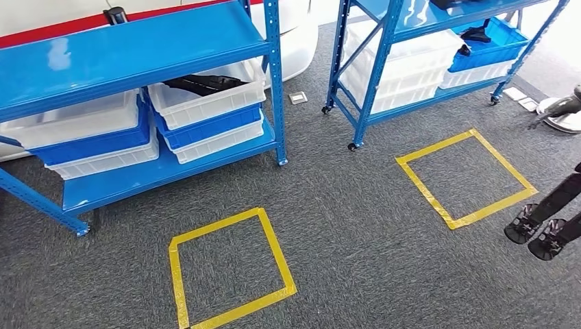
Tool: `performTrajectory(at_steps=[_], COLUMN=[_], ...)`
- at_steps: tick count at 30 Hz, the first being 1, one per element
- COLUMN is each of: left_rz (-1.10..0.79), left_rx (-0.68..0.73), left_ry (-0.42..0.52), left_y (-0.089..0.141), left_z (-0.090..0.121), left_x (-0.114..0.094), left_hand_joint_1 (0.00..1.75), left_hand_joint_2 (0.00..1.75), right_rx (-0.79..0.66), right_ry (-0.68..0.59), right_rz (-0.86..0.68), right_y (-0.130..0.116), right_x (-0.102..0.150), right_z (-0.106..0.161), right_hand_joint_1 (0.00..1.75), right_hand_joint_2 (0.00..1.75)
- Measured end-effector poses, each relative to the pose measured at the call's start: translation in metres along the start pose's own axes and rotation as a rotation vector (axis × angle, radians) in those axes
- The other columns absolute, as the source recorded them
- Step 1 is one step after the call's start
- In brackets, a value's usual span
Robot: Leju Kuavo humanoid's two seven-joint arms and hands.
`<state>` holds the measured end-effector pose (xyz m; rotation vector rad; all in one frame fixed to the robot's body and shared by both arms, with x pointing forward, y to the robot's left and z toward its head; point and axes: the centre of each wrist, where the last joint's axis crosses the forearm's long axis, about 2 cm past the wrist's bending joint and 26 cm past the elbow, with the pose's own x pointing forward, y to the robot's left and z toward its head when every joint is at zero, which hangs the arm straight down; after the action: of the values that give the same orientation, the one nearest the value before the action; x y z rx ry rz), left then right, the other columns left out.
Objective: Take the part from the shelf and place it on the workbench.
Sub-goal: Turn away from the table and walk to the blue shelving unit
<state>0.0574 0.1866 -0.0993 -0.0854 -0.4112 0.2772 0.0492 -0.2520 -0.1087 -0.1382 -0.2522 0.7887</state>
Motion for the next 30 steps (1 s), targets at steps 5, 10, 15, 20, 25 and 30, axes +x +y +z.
performTrajectory(at_steps=[5,10,15,20,25,30], left_rz=[0.000,0.005,0.004,-0.001,-0.002,0.001], left_rx=[-0.010,-0.011,-0.005,0.006,0.007,-0.011], left_ry=[0.002,0.001,0.001,-0.009,-0.010,-0.027], left_y=[-0.0018,-0.0019,-0.0005,0.0004,0.0016,0.0016], left_z=[0.0000,0.0000,-0.0001,-0.0001,0.0003,0.0002], left_x=[0.0005,0.0006,0.0006,0.0003,-0.0014,-0.0013], left_hand_joint_1=[0.00,0.00,0.00,0.00,0.00,0.00], left_hand_joint_2=[0.00,0.00,0.00,0.00,0.00,0.00], right_rx=[0.001,0.003,0.000,0.008,0.004,-0.020], right_ry=[0.007,0.014,0.007,0.007,-0.007,-0.044], right_rz=[-0.004,-0.002,-0.003,0.001,-0.011,-0.035], right_y=[0.0014,0.0022,-0.0007,0.0030,0.0021,-0.0017], right_x=[-0.0026,-0.0063,-0.0028,-0.0040,-0.0030,0.0021], right_z=[0.0004,0.0007,0.0000,0.0007,0.0005,-0.0002], right_hand_joint_1=[0.00,0.00,0.00,0.00,0.00,0.00], right_hand_joint_2=[0.00,0.00,0.00,0.00,0.00,0.00])
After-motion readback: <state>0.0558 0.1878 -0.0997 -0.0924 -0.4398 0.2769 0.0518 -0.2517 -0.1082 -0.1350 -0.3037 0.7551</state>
